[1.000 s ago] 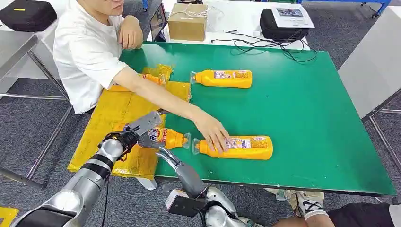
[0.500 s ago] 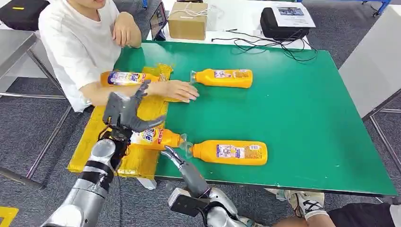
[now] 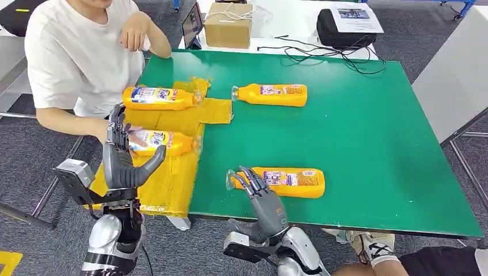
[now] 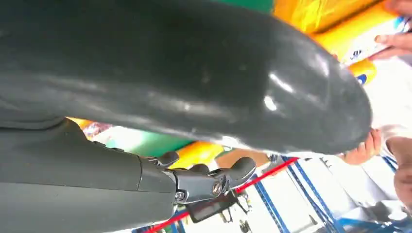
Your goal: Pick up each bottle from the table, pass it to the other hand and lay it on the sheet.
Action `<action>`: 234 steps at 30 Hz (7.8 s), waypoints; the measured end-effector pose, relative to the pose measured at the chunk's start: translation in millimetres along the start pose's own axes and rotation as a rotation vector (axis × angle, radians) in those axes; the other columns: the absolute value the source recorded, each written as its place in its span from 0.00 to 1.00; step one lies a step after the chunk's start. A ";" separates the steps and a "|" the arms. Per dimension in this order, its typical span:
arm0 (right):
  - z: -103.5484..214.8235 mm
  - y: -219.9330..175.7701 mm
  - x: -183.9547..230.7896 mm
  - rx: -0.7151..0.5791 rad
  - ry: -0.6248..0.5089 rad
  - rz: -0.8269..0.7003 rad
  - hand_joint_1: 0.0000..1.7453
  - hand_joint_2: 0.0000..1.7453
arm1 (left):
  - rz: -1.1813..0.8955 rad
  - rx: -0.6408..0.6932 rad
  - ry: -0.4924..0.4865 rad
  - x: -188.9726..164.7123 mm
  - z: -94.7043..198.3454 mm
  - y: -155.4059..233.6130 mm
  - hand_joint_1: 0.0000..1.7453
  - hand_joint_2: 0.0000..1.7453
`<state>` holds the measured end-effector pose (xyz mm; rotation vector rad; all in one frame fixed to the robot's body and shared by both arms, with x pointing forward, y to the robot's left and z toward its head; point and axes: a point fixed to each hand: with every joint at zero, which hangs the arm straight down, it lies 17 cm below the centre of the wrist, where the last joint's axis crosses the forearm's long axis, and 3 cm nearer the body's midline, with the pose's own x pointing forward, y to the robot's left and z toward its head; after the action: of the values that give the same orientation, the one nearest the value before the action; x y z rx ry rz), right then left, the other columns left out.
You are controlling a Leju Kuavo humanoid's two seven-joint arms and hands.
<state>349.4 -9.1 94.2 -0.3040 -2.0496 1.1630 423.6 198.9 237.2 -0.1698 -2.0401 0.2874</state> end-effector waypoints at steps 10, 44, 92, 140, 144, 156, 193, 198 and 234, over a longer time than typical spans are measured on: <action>14.3 -13.5 -23.1 0.019 0.033 0.152 0.00 1.00 | -0.074 0.071 -0.055 18.8 8.4 17.2 0.00 1.00; 61.6 -78.3 -274.8 0.317 0.555 0.287 0.00 1.00 | -0.164 0.129 0.017 4.5 40.1 51.1 0.00 1.00; 40.6 -41.0 -276.4 0.737 0.618 0.308 1.00 1.00 | -0.145 0.145 0.022 -0.3 43.0 57.0 0.00 1.00; -76.3 -29.5 16.0 -0.100 0.001 -0.522 1.00 1.00 | 0.323 -0.252 0.310 -65.9 170.9 -100.2 0.00 1.00; -78.0 -25.1 15.7 -0.089 0.005 -0.525 1.00 1.00 | 0.321 -0.256 0.306 -65.2 170.6 -99.9 0.00 1.00; -89.0 2.3 36.1 -0.006 -0.046 -0.464 1.00 1.00 | 0.235 -0.251 0.212 -45.2 140.4 -98.0 0.00 1.00; -81.9 30.5 107.2 0.050 -0.197 -0.446 0.00 1.00 | 0.482 -0.227 0.183 -32.9 113.4 -83.9 1.00 1.00; -82.0 30.5 106.2 0.048 -0.188 -0.460 0.00 1.00 | 0.505 -0.237 0.170 -29.1 113.9 -83.4 1.00 1.00; -80.8 3.1 91.5 -0.057 -0.103 -0.540 0.00 0.00 | -0.664 -0.060 -0.110 -43.9 40.2 22.6 1.00 1.00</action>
<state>342.5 92.6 161.4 0.2780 -2.0731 0.7981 408.5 204.7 175.6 0.4913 -2.0899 -0.1835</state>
